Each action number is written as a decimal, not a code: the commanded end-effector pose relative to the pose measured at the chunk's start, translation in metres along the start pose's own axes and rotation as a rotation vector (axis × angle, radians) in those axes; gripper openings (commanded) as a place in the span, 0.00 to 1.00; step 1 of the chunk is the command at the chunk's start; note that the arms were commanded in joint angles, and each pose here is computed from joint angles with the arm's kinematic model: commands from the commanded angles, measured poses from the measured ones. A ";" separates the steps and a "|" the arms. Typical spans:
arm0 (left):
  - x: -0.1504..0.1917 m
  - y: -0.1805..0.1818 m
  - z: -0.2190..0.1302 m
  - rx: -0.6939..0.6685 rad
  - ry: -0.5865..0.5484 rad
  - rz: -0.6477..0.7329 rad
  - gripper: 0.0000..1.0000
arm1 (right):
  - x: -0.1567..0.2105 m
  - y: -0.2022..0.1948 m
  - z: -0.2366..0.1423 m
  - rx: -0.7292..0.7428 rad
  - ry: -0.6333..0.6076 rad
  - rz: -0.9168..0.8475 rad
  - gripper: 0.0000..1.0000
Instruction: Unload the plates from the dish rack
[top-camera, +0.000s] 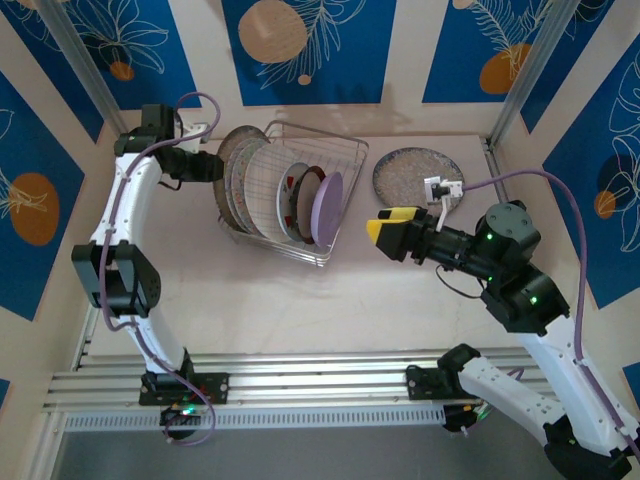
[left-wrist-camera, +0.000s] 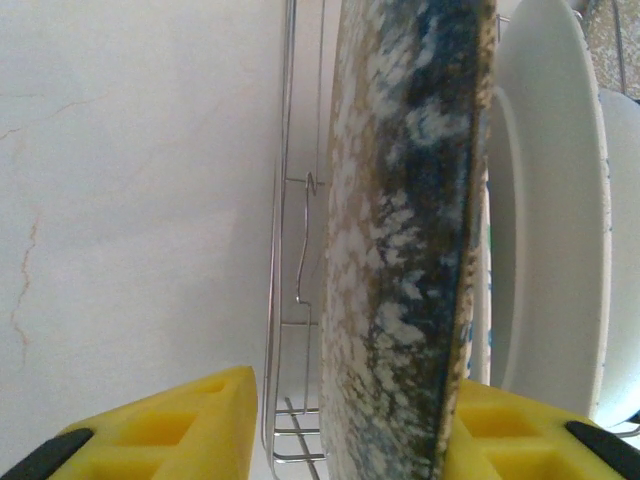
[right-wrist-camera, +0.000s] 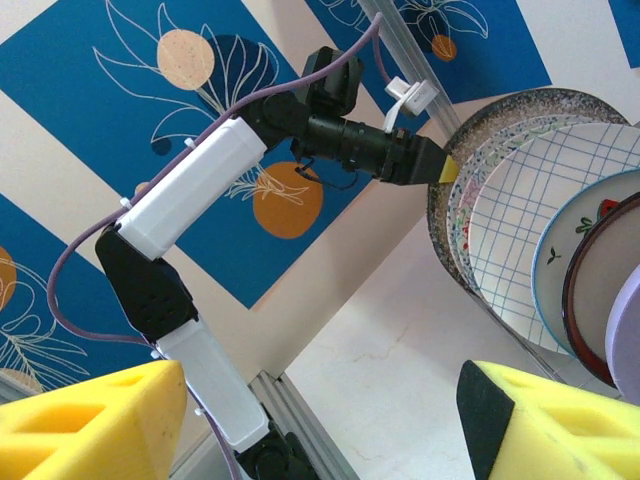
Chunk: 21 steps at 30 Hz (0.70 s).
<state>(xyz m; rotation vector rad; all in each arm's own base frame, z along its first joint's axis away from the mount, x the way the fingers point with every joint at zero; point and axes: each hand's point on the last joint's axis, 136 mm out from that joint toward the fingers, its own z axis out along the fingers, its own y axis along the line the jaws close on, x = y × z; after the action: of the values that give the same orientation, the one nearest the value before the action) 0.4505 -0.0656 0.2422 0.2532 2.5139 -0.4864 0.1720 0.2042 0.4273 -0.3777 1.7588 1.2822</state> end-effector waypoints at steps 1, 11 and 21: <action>-0.008 -0.001 0.001 0.011 -0.013 0.024 0.39 | -0.001 0.001 0.000 -0.004 -0.012 0.002 0.73; -0.008 -0.010 0.002 0.052 -0.021 0.024 0.30 | 0.001 -0.002 0.000 0.014 -0.006 0.009 0.73; -0.009 -0.015 -0.009 0.032 -0.038 0.041 0.18 | 0.003 -0.005 0.000 0.028 -0.002 0.023 0.73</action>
<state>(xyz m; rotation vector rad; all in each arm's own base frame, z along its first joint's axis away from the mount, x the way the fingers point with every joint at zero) 0.4516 -0.0709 0.2424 0.2809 2.5077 -0.4986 0.1739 0.2034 0.4248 -0.3580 1.7715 1.2707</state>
